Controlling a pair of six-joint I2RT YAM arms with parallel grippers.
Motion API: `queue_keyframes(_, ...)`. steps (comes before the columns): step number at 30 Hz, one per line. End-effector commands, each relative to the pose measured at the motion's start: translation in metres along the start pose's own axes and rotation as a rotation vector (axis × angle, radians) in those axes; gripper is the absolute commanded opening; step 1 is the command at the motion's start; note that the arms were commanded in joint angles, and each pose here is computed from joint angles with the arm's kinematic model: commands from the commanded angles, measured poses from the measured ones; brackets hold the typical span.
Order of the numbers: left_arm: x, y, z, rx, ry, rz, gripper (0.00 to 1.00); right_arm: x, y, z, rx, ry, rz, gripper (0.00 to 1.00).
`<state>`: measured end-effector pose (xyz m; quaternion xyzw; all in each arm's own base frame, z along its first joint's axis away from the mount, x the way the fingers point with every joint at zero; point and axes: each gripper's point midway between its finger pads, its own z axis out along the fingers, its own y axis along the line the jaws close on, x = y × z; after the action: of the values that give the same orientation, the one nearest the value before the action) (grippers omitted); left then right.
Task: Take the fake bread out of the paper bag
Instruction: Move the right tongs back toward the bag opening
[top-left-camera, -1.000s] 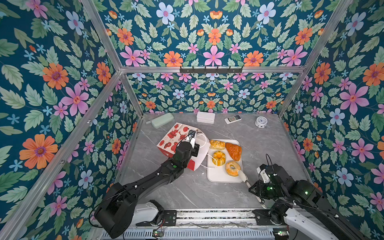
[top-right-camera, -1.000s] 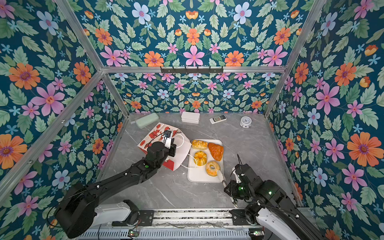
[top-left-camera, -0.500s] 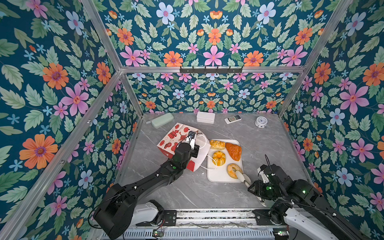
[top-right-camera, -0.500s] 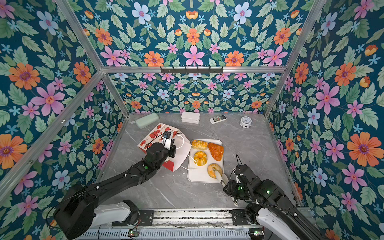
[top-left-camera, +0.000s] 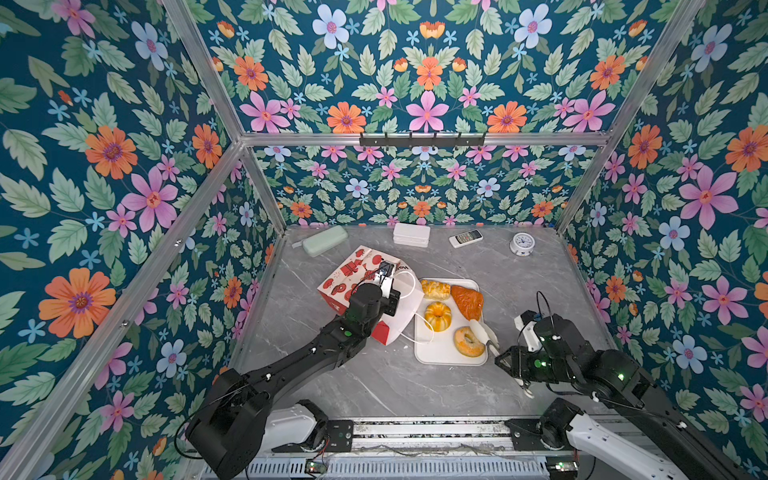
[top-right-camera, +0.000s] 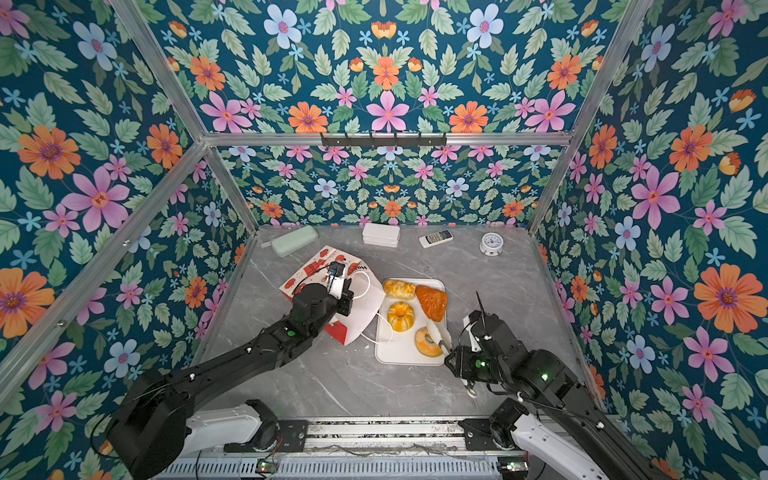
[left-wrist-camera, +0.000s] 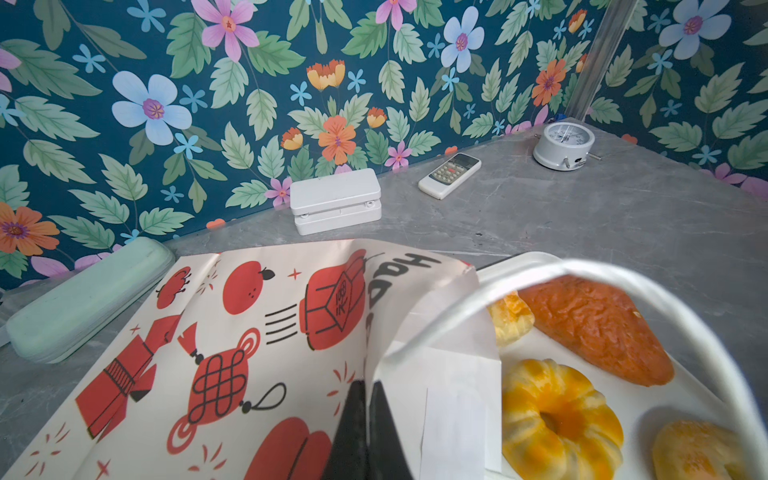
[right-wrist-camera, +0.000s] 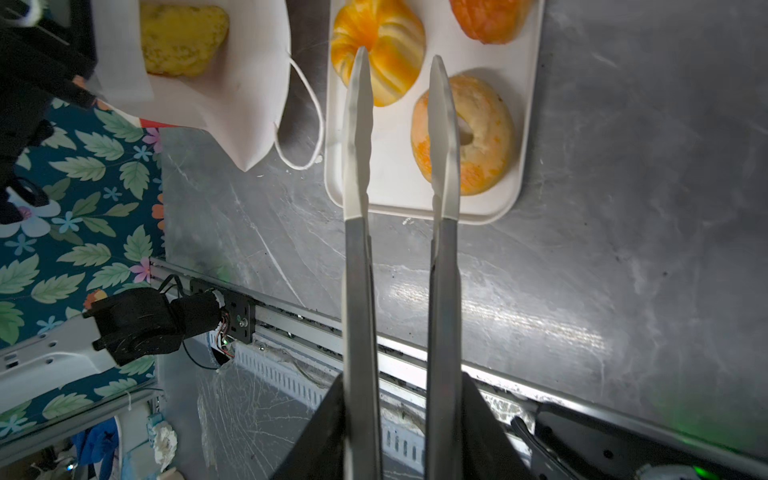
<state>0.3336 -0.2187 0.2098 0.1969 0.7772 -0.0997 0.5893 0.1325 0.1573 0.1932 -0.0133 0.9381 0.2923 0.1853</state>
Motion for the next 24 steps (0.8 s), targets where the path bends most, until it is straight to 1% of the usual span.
queue_keyframes(1, -0.003, -0.005, -0.005, 0.035, 0.000, 0.020, 0.04, -0.028, 0.056, 0.005, -0.185, -0.072, -0.195, 0.39)
queue_keyframes(5, -0.003, -0.004, -0.011, 0.037, 0.016, 0.039, 0.04, -0.035, 0.097, 0.034, -0.236, -0.026, -0.352, 0.39)
queue_keyframes(8, -0.003, -0.003, -0.014, 0.040, 0.040, 0.063, 0.03, -0.041, 0.123, 0.059, -0.322, 0.003, -0.374, 0.39)
queue_keyframes(11, -0.007, -0.004, -0.015, 0.049, 0.072, 0.094, 0.01, -0.045, 0.135, 0.082, -0.366, 0.026, -0.381, 0.39)
queue_keyframes(14, -0.011, -0.003, -0.011, 0.040, 0.099, 0.129, 0.00, -0.051, 0.138, 0.107, -0.355, 0.041, -0.386, 0.39)
queue_keyframes(18, -0.014, -0.001, 0.001, 0.016, 0.192, 0.217, 0.00, -0.057, 0.147, 0.129, -0.383, 0.052, -0.372, 0.39)
queue_keyframes(21, -0.015, -0.001, 0.013, 0.007, 0.267, 0.285, 0.00, -0.060, 0.149, 0.142, -0.388, 0.064, -0.335, 0.39)
queue_keyframes(24, -0.018, 0.001, 0.023, -0.020, 0.335, 0.350, 0.00, -0.066, 0.148, 0.151, -0.407, 0.075, -0.269, 0.38)
